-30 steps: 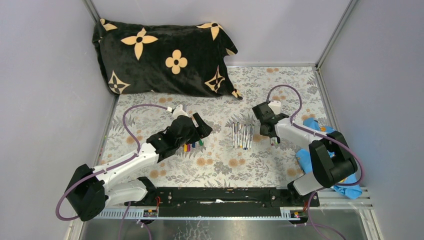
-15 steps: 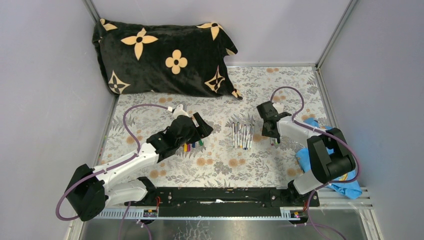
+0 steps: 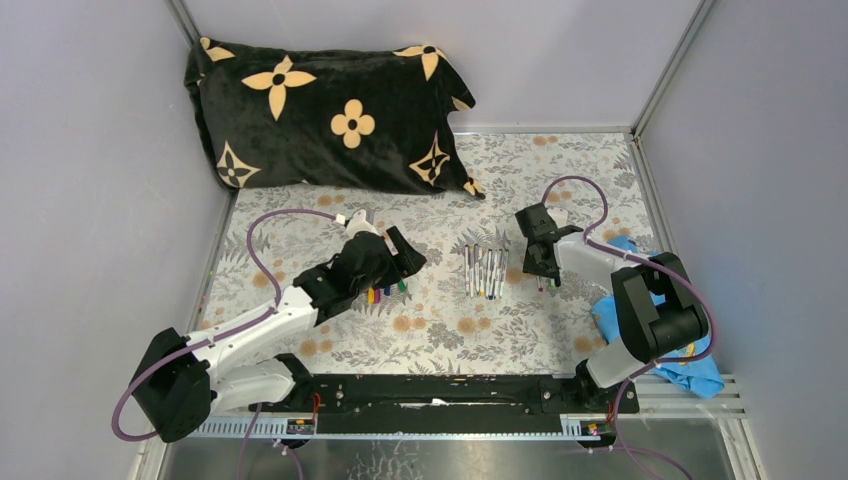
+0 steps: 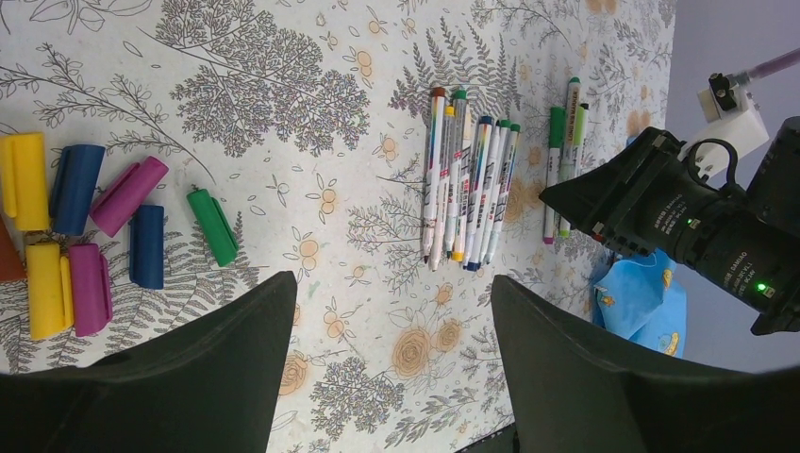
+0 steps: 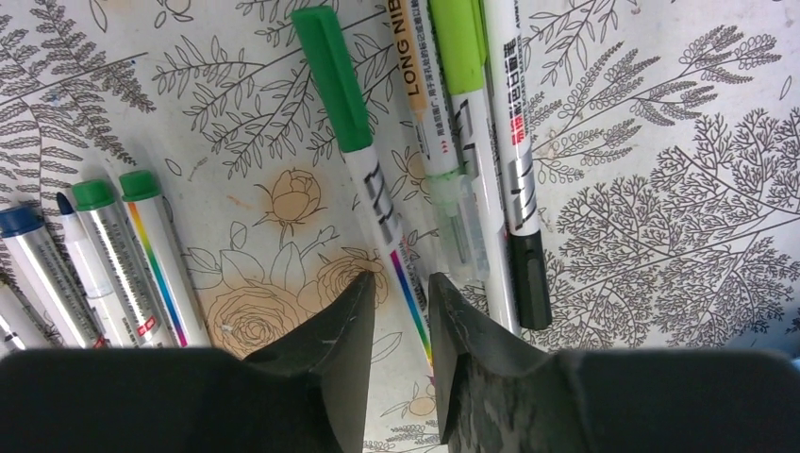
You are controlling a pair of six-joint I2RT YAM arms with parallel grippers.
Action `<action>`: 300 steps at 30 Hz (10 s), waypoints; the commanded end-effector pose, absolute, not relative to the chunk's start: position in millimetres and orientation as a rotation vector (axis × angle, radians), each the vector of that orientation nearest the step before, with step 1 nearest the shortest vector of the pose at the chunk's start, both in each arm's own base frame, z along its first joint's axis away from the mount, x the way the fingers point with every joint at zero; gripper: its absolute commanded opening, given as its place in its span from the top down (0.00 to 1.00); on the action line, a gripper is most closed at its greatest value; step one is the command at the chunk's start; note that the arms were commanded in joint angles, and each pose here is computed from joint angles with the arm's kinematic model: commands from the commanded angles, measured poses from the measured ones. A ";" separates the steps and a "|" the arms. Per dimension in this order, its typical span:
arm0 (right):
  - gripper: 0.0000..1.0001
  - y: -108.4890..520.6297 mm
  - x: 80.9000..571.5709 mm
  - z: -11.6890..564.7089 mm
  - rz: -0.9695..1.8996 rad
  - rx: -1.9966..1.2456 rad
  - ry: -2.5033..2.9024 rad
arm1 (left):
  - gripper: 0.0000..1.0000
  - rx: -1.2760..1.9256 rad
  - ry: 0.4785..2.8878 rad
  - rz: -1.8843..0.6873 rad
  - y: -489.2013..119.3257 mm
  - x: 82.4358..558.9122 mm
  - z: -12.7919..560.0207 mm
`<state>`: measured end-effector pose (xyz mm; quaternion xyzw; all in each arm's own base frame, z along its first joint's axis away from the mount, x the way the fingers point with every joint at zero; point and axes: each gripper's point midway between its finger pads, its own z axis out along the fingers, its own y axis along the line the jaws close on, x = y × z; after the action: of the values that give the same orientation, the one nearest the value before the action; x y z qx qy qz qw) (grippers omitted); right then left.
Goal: Open the pen caps
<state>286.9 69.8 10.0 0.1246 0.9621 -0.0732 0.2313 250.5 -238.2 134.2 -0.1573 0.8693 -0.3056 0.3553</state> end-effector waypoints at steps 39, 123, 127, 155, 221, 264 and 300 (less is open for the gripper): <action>1.00 211.8 221.5 123.3 0.429 -0.112 2.466 | 0.16 -0.076 2.103 -1.255 -296.5 229.4 217.9; 1.00 307.7 176.7 135.1 0.660 -0.322 2.369 | 1.00 -0.528 2.121 -1.163 -280.8 271.7 175.6; 1.00 298.6 161.7 113.6 0.685 -0.306 2.416 | 1.00 -0.535 2.094 -1.055 -267.2 306.6 184.9; 1.00 218.9 226.9 102.4 0.235 -0.024 2.385 | 1.00 -0.665 2.371 -0.412 -148.0 306.1 66.2; 0.65 167.1 323.6 106.7 -0.062 0.126 2.398 | 0.56 -0.595 2.280 -0.462 -152.8 298.0 108.3; 0.63 43.4 386.4 47.1 -0.236 0.431 2.532 | 0.29 -0.314 2.186 -0.856 -227.6 285.2 148.9; 0.68 36.2 372.5 -3.5 -0.202 0.466 2.638 | 0.29 -0.317 2.204 -0.881 -232.5 283.9 141.5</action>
<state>379.1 36.0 11.0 0.1703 0.9514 -0.0770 0.2450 281.8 -226.2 139.5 -0.1352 0.8628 -0.3307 0.3576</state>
